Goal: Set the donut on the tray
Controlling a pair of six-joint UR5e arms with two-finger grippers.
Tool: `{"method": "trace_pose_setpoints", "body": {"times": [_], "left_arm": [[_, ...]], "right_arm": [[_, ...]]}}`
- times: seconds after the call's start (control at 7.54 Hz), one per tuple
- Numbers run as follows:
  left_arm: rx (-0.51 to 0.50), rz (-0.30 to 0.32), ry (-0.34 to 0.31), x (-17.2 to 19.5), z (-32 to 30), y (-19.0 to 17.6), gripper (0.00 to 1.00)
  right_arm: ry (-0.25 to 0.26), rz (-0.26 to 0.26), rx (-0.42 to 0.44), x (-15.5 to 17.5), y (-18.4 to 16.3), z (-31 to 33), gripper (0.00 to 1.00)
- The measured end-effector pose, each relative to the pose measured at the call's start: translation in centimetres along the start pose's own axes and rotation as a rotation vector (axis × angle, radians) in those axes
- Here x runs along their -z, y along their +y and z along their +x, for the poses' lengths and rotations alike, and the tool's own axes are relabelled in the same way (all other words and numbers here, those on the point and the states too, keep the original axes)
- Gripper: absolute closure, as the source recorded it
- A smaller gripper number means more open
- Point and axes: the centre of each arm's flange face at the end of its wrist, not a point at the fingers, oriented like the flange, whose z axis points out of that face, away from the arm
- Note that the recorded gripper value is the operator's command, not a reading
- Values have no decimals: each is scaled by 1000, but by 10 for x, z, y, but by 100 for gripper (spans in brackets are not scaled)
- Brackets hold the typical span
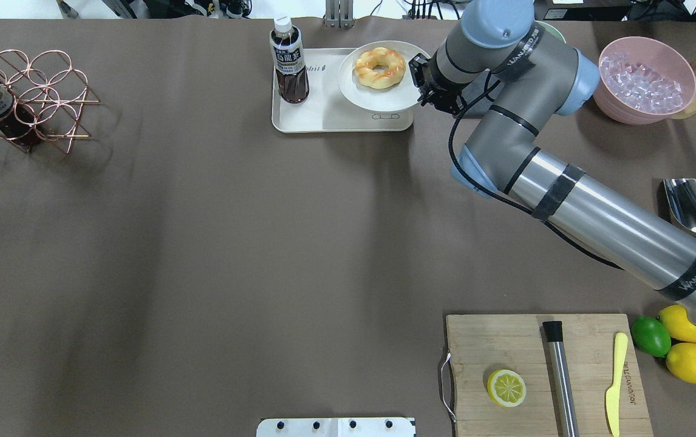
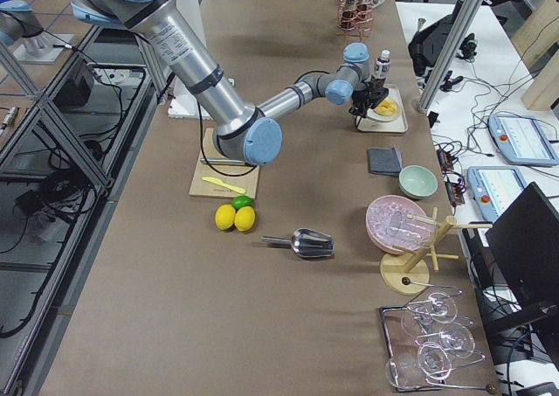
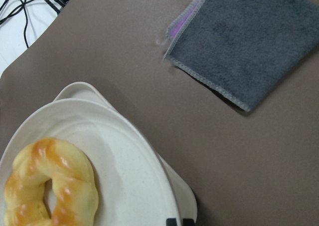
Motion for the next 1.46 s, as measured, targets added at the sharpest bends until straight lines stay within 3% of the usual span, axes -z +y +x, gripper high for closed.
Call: {"method": "trace_pose_setpoints", "body": {"times": [0.4,0.8,1.06,1.46], "left_arm": [[2,-4,6,-1,0,0,2],[4,-6,6,-1,-1,1,2],[5,-7,5,-2,-2,2,2],[5,-8,5,-2,-3,3,2]], "right_arm": [[6,48,-49,-25,36,-21,100],[0,72,-73,-49,49,-40,100],[-16,84,-95,-61,48,-39,1],[-20,86,-26,-60,49,-39,0]]}}
